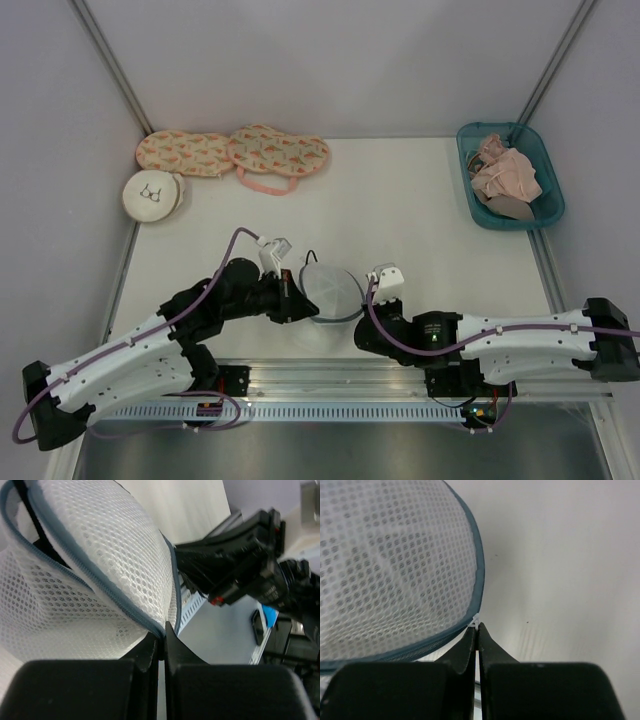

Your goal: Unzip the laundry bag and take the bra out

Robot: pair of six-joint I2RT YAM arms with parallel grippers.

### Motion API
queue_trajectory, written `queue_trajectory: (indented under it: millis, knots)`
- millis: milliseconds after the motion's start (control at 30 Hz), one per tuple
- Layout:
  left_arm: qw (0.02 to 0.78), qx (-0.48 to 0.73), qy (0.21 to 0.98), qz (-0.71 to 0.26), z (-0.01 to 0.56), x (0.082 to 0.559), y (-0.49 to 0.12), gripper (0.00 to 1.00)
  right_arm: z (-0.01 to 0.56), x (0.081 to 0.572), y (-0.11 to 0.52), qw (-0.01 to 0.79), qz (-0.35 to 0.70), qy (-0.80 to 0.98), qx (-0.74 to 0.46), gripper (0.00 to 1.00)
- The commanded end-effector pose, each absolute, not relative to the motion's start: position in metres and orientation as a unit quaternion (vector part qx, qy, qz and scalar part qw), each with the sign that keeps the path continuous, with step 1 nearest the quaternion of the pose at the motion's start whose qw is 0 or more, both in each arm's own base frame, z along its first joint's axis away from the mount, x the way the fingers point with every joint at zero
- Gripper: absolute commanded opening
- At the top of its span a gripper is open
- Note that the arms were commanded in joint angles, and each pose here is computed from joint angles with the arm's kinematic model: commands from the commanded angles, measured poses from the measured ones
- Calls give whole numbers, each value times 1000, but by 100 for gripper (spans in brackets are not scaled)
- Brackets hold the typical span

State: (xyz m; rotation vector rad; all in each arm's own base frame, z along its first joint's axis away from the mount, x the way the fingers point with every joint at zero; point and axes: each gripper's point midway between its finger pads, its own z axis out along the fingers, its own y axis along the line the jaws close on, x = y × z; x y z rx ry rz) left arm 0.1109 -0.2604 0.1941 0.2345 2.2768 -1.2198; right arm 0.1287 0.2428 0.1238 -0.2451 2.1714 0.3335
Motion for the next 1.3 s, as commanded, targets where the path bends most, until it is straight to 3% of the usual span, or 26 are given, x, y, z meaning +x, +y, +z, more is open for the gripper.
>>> queue_trajectory:
  millis: [0, 167, 233, 267, 300, 400, 567, 833, 967, 1267]
  knots:
    - [248, 199, 811, -491, 218, 87, -272, 2, 118, 149, 215, 474, 68, 872, -100, 0]
    - [216, 235, 805, -500, 215, 80, -282, 2, 114, 163, 215, 476, 57, 873, -93, 0]
    - [225, 221, 812, -491, 213, 86, -282, 11, 116, 164, 218, 478, 63, 871, -92, 0]
    - [247, 198, 822, -473, 209, 99, -280, 21, 118, 164, 218, 478, 66, 871, -90, 1]
    - [258, 181, 829, -462, 207, 106, -278, 49, 119, 165, 218, 480, 66, 870, -89, 0]
    - [316, 121, 847, -409, 199, 141, -271, 99, 122, 165, 217, 484, 73, 868, -81, 0]
    - [374, 79, 860, -339, 190, 184, -264, 99, 126, 164, 212, 483, 78, 869, -68, 1]
    - [394, -91, 853, -330, 220, 172, -198, 99, 125, 148, 219, 453, 140, 877, -78, 0]
    - [356, -129, 855, -354, 219, 140, -171, 99, 123, 132, 243, 425, 177, 880, -117, 0]
    - [176, -142, 849, -477, 183, 82, -207, 99, 137, 57, 343, 329, 376, 834, -233, 1]
